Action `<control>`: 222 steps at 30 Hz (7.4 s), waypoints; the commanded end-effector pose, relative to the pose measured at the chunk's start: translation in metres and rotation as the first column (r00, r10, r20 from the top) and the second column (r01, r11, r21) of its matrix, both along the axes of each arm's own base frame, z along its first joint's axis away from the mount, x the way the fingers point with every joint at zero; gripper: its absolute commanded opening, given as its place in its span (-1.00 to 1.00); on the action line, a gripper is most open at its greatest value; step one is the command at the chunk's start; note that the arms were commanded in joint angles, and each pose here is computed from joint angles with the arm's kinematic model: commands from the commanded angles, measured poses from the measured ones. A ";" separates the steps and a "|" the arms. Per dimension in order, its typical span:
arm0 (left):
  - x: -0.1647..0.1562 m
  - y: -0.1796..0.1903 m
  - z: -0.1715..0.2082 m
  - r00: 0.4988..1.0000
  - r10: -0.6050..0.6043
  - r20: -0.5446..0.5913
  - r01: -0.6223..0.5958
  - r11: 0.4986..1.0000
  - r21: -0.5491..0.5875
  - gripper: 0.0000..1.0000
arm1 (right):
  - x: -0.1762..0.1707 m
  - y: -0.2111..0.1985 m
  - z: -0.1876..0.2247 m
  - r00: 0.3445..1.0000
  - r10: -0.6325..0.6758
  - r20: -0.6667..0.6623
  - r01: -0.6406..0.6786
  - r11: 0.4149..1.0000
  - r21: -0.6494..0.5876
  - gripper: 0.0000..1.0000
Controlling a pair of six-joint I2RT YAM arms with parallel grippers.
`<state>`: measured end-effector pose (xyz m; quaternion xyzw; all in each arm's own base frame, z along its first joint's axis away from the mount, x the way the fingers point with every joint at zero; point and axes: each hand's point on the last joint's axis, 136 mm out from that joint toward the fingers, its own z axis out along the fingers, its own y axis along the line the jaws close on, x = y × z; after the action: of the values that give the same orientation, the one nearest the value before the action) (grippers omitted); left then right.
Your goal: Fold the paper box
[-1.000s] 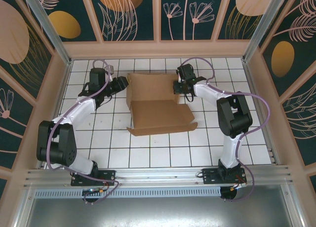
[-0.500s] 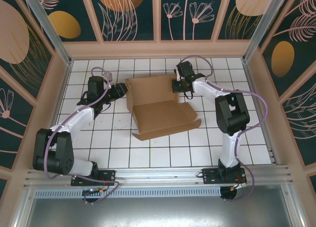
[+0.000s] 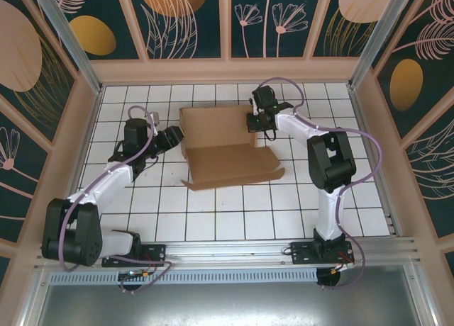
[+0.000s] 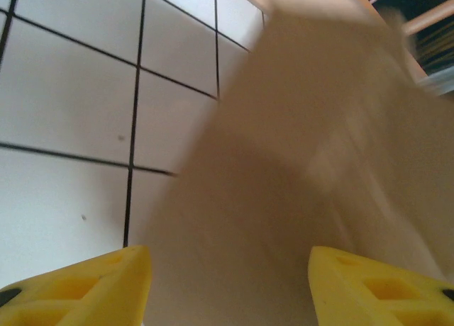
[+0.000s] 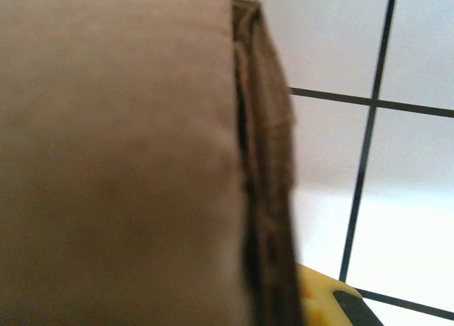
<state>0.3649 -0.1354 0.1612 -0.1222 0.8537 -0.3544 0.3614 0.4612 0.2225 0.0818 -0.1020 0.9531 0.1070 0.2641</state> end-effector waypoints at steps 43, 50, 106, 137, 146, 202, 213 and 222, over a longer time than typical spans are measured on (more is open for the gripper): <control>0.040 0.059 0.007 0.972 0.077 0.224 -0.178 0.862 0.474 0.06 | -0.045 -0.005 -0.021 0.994 0.035 0.107 -0.029 0.998 -0.056 -1.00; 0.061 0.085 0.003 0.938 0.314 0.146 -0.344 0.797 0.496 -1.00 | -0.046 -0.004 -0.016 0.991 -0.006 0.137 0.018 0.996 -0.087 -1.00; 0.016 0.134 -0.026 0.906 0.423 0.000 -0.422 0.904 0.070 -0.20 | -0.046 0.010 -0.017 0.987 0.031 0.155 -0.023 0.998 -0.057 -1.00; 0.022 0.031 -0.023 0.997 -0.039 0.069 0.024 0.979 0.200 -0.03 | -0.045 0.025 -0.018 0.982 0.089 0.166 -0.081 0.995 -0.057 -1.00; 0.037 0.039 -0.019 0.997 -0.006 0.071 -0.013 0.964 0.265 -0.04 | -0.050 0.023 -0.025 0.978 0.113 0.177 -0.097 0.990 -0.098 -1.00; -0.066 0.037 -0.123 0.928 0.319 -0.194 -0.308 0.948 0.083 -0.64 | -0.054 -0.022 -0.017 0.990 -0.103 0.100 0.096 0.993 0.074 -1.00; -0.065 0.019 -0.160 0.912 0.252 -0.323 -0.248 0.967 0.055 -0.68 | -0.055 -0.016 -0.021 0.996 -0.094 0.006 0.092 0.985 0.145 -1.00; -0.026 0.066 -0.023 0.932 0.360 0.040 -0.362 0.916 0.174 -0.60 | -0.054 -0.023 -0.015 0.995 -0.090 0.042 0.085 0.991 0.102 -1.00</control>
<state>0.3322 -0.0960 0.1077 -0.2519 0.8437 -0.2658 0.3925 0.4300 0.2026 0.0899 -0.0495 0.9228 0.1447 0.3536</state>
